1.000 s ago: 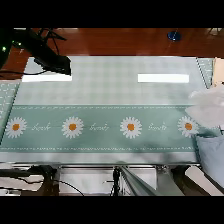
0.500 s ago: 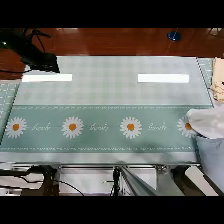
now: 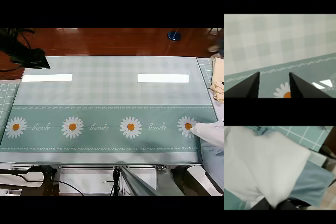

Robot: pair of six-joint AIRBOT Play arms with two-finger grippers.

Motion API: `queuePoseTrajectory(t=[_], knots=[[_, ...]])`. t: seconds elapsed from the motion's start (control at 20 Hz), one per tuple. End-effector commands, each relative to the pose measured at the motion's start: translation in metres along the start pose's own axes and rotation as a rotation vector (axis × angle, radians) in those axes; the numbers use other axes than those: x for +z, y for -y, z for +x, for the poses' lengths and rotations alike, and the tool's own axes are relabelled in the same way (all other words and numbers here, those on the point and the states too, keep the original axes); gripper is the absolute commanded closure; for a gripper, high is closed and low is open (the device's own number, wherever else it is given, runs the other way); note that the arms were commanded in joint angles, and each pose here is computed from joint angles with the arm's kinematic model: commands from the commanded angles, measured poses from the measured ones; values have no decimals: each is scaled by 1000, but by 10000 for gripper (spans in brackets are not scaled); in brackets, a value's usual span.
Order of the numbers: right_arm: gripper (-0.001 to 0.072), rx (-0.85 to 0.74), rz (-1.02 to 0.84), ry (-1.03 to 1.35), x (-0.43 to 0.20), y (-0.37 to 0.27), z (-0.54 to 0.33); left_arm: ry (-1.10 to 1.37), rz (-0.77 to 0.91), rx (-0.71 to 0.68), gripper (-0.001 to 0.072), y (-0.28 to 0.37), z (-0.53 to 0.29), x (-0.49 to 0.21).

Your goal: Fold the shirts.

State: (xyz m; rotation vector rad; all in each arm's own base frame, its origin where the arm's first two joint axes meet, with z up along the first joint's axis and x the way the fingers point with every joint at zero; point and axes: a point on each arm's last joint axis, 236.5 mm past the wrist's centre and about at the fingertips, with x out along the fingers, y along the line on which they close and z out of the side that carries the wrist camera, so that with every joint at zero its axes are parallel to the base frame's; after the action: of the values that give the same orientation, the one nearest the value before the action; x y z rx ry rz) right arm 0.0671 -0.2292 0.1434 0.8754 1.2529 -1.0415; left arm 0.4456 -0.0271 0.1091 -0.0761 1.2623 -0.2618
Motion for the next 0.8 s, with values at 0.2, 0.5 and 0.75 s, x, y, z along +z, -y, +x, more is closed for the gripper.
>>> queuePoseTrajectory(t=[0.2,0.5,0.75], knots=[[689,-158,69,-179,-39,47,37,114,-45,39,263,-32,-2,25],[688,-554,60,-451,-100,127,62,156,2,53,264,-35,-4,35],[614,-564,65,-459,-93,128,84,156,18,54,264,-35,-4,35]])
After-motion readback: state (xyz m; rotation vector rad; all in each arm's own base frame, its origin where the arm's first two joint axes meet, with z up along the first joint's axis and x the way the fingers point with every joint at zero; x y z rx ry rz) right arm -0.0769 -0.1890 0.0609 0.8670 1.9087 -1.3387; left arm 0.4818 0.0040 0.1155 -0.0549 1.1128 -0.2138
